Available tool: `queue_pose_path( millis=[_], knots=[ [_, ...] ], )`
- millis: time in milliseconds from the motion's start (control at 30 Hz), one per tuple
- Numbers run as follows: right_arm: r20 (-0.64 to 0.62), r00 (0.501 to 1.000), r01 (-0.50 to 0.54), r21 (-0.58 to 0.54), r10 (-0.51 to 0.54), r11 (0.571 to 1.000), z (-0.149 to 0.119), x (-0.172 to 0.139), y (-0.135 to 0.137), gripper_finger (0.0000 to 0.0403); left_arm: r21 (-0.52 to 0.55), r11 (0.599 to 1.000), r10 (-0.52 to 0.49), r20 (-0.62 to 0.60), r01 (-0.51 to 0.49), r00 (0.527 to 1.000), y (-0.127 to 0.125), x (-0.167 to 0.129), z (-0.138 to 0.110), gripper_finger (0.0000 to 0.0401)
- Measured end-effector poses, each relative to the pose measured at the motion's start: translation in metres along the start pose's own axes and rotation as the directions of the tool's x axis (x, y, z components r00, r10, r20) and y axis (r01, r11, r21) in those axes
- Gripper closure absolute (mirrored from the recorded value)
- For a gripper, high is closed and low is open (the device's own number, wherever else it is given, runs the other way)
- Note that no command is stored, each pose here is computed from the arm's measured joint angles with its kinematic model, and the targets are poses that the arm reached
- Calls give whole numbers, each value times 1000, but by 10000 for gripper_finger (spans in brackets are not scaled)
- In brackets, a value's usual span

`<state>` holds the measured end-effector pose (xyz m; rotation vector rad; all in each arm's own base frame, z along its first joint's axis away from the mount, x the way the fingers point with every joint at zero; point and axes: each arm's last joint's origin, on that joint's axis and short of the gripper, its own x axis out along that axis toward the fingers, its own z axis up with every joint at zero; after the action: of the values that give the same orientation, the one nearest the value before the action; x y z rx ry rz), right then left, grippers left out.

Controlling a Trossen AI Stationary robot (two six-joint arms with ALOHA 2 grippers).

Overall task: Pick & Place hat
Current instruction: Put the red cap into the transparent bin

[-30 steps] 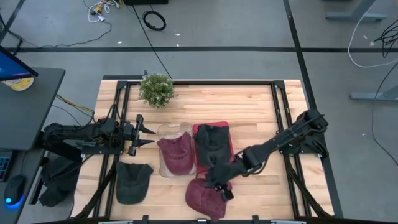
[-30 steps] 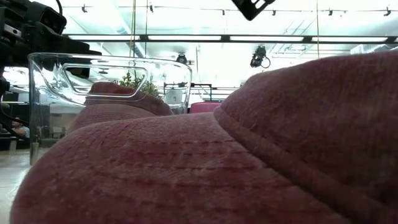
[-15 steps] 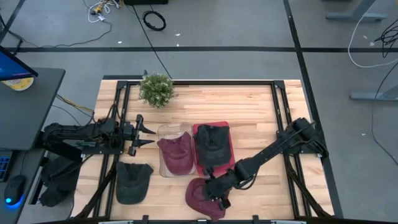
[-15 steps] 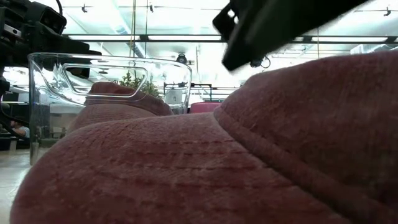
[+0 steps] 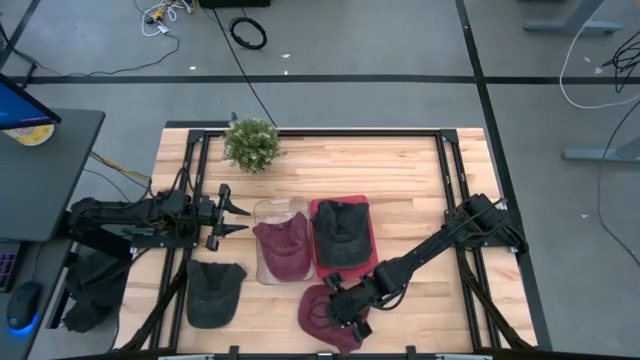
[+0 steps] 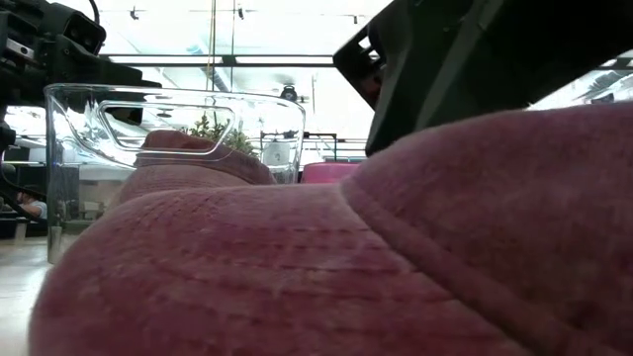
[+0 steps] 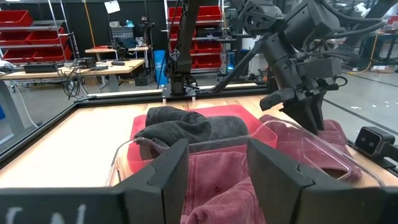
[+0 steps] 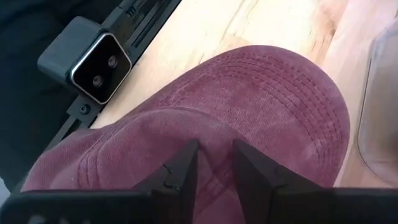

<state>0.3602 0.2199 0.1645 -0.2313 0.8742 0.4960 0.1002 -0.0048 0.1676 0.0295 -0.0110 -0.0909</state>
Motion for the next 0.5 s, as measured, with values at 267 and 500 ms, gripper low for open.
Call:
queue_pose_path(
  millis=[267,500],
  knots=[
    [-32,999,-9,-126,5,992,-3,-2,9,302,0,1000,0,0,0,1000,0,0,0,234],
    [-73,995,49,-247,-69,968,-4,-18,21,302,0,1000,0,-1,0,1000,0,0,0,234]
  ],
)
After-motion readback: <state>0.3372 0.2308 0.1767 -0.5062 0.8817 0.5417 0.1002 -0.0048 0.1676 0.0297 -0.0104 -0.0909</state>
